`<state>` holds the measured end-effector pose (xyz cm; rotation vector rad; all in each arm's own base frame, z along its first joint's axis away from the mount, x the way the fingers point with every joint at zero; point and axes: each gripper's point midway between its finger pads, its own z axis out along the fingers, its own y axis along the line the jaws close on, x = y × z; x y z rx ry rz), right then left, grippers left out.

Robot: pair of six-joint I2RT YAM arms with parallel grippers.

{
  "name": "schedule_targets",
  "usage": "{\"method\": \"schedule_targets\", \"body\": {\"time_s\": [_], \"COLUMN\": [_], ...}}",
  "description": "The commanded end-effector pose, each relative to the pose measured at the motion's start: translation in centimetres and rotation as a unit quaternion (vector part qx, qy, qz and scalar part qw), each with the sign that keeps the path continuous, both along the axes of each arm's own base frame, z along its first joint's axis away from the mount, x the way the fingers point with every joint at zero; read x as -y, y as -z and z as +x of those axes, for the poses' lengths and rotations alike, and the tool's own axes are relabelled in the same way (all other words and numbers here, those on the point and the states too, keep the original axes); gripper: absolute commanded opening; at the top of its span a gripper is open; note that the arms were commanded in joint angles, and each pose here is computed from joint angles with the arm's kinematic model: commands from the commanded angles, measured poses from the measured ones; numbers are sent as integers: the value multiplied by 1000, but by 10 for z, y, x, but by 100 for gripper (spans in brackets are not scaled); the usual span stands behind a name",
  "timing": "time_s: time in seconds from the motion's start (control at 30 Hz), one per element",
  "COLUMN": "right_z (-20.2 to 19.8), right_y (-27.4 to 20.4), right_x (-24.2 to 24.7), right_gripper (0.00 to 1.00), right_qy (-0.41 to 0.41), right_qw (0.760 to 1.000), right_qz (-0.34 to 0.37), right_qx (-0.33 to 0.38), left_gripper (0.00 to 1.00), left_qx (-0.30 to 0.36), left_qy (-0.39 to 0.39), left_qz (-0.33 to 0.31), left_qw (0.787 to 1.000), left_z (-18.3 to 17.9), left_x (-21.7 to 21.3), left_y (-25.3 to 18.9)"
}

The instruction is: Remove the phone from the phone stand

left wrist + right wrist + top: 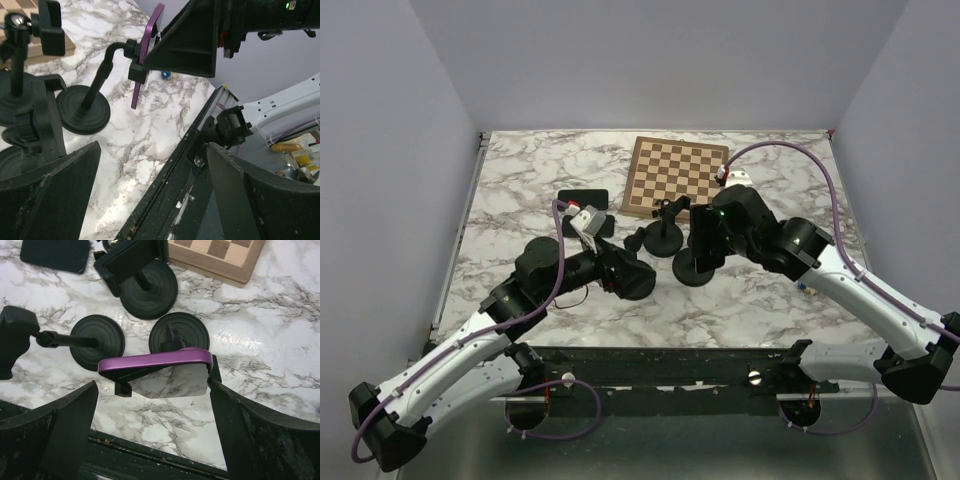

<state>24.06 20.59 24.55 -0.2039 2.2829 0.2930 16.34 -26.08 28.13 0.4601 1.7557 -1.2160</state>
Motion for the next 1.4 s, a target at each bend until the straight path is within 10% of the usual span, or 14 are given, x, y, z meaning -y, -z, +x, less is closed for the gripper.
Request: {"method": "schedule_targets", "body": {"time_s": [0.0, 1.37], "right_z": [18, 28], "right_y": [-12, 2], "right_x": [9, 0], "right_gripper": [100, 86], "right_qy": [49, 8], "right_qw": [998, 997], "right_qz": [-17, -37], "right_qx": [37, 69], "left_gripper": [95, 94], "left_qx": [-32, -55], "left_qy": [26, 71], "left_qz": [-36, -17], "left_qw": [998, 996], "left_z": [-8, -30], "left_x": [9, 43], "left_y": [2, 14]}}
